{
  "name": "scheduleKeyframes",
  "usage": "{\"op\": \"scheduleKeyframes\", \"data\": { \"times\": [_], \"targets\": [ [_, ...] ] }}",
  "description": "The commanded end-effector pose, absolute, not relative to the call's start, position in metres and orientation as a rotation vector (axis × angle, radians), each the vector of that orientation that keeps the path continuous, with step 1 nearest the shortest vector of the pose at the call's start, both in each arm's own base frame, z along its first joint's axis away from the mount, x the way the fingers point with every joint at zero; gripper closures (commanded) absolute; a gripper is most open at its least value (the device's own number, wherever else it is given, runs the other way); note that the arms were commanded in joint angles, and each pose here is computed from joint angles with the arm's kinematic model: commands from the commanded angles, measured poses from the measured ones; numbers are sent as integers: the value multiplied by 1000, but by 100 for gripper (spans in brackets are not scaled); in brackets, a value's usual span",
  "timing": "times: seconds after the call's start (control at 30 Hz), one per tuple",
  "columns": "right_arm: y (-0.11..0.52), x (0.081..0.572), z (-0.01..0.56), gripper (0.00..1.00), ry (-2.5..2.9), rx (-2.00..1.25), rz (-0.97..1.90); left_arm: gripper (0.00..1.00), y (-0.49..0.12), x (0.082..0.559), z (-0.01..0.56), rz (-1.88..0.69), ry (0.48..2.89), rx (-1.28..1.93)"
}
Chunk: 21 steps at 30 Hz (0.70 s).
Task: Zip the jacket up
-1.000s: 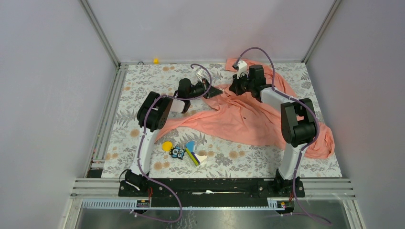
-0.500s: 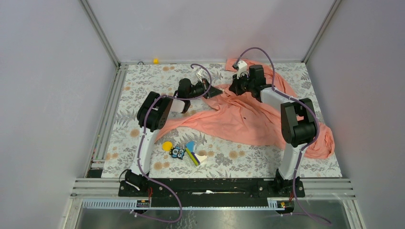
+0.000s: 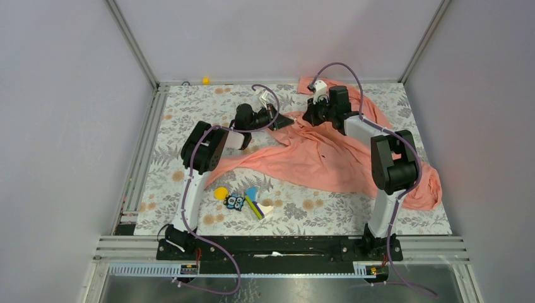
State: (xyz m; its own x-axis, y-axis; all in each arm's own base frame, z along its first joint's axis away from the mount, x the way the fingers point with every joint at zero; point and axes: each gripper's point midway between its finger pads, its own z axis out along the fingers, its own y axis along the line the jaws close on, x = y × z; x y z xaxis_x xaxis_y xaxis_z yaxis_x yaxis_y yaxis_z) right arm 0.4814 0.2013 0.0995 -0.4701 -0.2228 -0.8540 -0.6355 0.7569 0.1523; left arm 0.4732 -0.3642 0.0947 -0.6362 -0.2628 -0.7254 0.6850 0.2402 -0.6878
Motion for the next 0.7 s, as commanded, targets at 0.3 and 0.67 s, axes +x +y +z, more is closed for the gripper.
{"op": "scheduleKeyframes", "data": {
  "times": [0.3, 0.67],
  "targets": [
    [208, 494, 120, 100, 1993, -633, 563, 100, -367, 473, 144, -1507, 1565, 454],
    [209, 491, 127, 100, 1959, -635, 572, 100, -371, 478, 134, -1482, 1617, 454]
  ]
}}
